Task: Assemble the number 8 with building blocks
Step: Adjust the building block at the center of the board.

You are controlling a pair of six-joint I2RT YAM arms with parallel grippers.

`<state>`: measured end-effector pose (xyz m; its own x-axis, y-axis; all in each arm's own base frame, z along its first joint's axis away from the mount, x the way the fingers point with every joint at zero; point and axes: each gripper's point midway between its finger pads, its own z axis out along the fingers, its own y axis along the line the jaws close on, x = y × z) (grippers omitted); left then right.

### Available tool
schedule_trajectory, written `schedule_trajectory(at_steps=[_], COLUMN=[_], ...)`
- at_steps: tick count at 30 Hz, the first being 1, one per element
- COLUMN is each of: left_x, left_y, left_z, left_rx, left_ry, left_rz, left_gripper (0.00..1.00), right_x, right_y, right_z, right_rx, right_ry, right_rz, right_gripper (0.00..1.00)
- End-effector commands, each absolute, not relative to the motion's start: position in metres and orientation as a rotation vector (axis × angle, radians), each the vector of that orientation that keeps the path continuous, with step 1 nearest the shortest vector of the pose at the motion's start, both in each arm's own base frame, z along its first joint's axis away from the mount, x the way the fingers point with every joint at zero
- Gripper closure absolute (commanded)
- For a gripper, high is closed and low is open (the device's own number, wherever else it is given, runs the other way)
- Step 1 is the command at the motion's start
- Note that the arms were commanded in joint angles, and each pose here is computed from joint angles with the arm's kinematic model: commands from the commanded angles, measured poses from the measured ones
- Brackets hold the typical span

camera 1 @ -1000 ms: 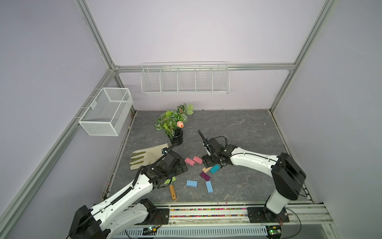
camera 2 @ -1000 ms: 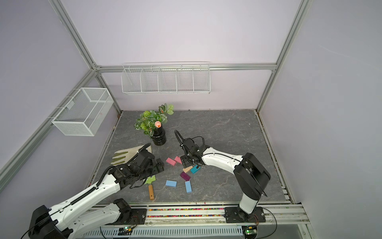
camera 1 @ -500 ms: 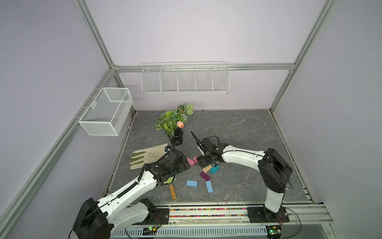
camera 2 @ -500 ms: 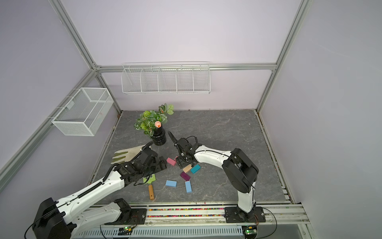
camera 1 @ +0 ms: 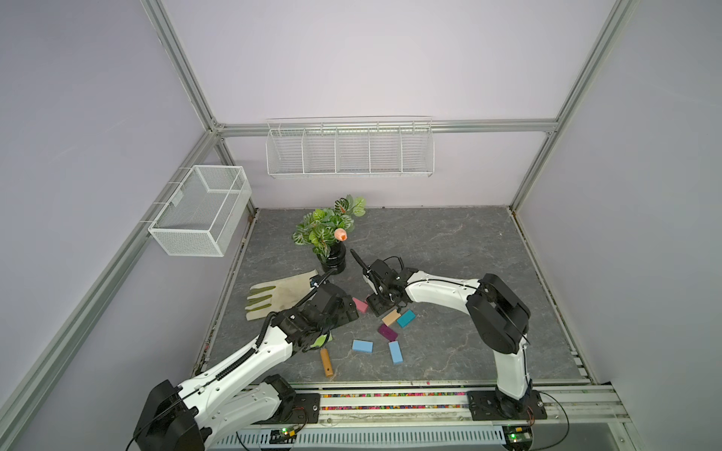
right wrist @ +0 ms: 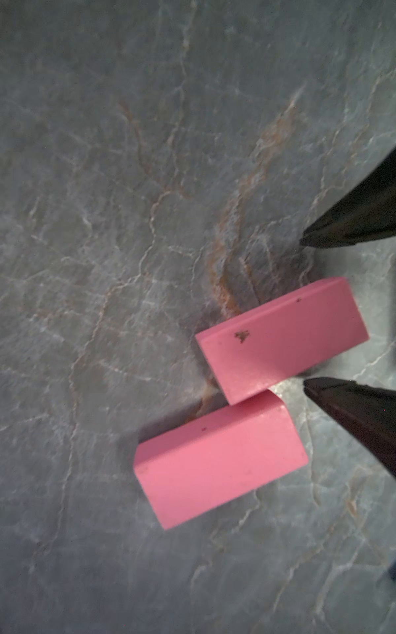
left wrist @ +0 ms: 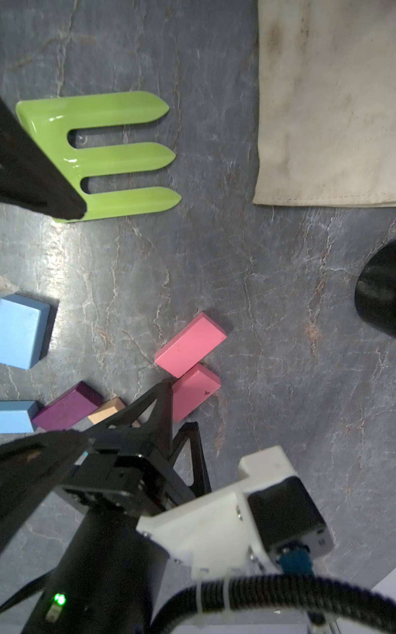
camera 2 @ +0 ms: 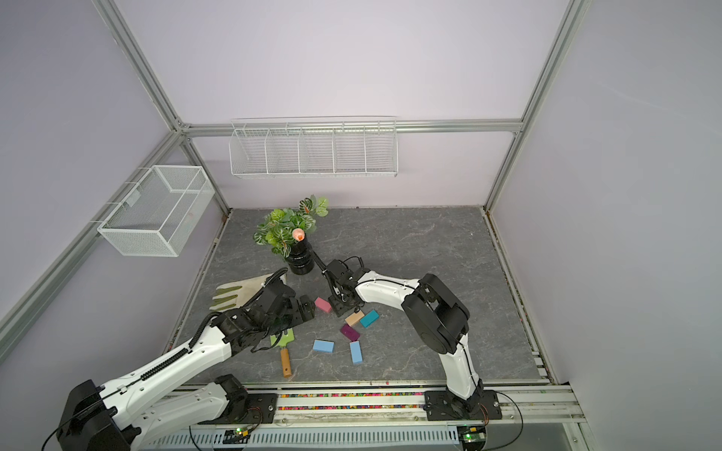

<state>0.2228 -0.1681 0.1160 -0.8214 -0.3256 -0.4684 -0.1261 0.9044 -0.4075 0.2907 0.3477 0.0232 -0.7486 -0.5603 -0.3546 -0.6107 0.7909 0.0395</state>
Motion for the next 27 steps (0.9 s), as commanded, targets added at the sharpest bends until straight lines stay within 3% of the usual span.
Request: schedule_trajectory(at_steps=[1, 16, 27], left_x=[0.222, 0.224, 0.225], left_y=[-0.164, -0.164, -0.165], left_z=[0.115, 0.119, 0.122], left_rx=[-0.340, -0.334, -0.318], left_ry=[2.512, 2.496, 2.475], left_rz=[-0.474, -0.479, -0.496], left_gripper=[0.00, 0.00, 0.00], right_x=[0.289, 0.286, 0.316], right_y=[0.348, 0.343, 0.283], right_z=[0.019, 0.010, 0.021], right_rx=[-0.916, -0.889, -0.738], right_ry=[2.668, 2.699, 2.720], right_rz=[0.199, 0.203, -0.045], right_gripper=[0.40, 0.64, 0.52])
